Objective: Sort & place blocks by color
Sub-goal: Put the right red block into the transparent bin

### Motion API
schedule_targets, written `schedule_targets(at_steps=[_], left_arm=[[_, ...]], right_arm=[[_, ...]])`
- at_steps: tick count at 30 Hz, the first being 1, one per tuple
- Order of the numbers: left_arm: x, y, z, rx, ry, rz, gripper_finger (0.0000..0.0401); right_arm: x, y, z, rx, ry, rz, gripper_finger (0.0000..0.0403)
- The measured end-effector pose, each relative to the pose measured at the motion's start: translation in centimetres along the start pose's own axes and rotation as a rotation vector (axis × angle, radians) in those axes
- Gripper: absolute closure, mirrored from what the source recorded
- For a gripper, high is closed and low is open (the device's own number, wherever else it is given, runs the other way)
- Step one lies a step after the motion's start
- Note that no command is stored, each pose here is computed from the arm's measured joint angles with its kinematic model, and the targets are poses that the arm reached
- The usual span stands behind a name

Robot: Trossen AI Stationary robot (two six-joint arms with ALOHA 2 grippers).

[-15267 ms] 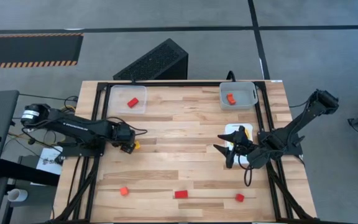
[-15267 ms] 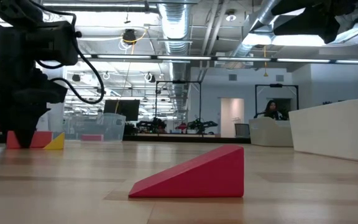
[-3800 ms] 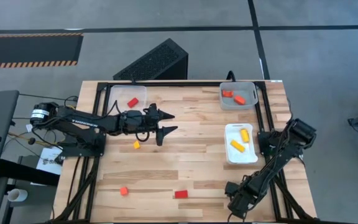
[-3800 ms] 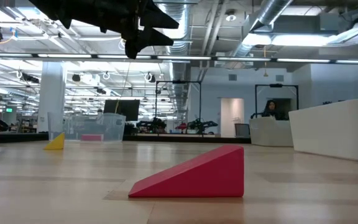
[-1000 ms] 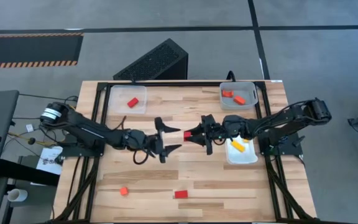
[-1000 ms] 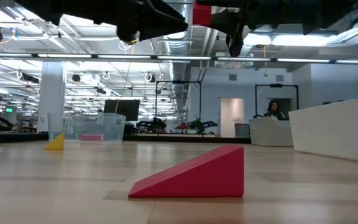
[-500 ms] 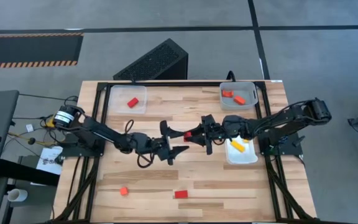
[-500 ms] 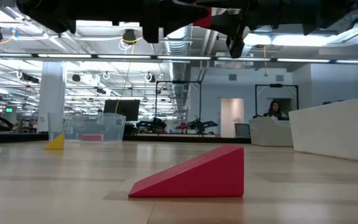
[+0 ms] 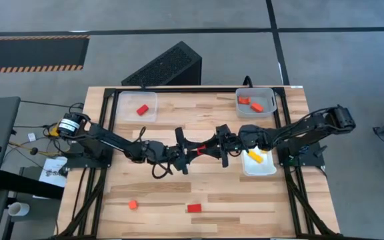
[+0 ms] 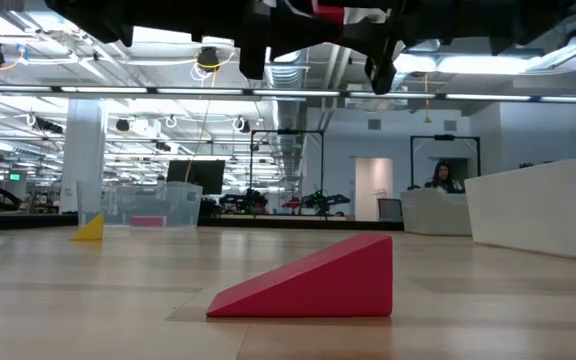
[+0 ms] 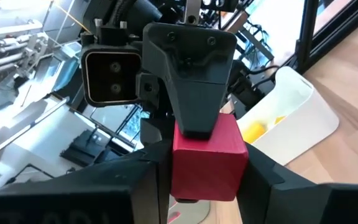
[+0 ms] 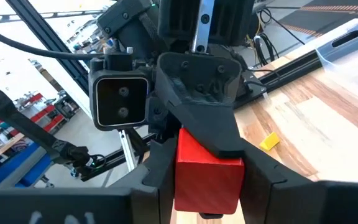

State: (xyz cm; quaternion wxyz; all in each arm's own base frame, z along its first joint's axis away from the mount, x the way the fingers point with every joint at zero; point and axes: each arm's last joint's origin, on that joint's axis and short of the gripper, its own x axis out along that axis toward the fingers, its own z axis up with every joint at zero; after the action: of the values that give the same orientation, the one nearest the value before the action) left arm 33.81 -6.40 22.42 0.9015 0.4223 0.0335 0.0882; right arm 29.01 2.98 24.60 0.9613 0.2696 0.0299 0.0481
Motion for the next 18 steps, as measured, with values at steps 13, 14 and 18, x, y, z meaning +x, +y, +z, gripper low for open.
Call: schedule_targets(at_steps=[13, 14, 18], left_arm=[[-0.02, -0.37, -0.45, -0.021, 0.069, -0.016, 0.0303], [-0.03, -0.50, -0.57, -0.032, 0.083, -0.027, 0.0303], [-0.26, -0.52, -0.90, -0.053, 0.166, -0.017, 0.0303]], right_arm=[[-0.01, -0.08, -0.23, 0.006, 0.020, -0.017, 0.0129], [-0.01, -0.12, -0.31, 0.006, 0.027, -0.022, 0.0121], [-0.01, -0.27, -0.44, 0.005, 0.041, -0.037, 0.0097]])
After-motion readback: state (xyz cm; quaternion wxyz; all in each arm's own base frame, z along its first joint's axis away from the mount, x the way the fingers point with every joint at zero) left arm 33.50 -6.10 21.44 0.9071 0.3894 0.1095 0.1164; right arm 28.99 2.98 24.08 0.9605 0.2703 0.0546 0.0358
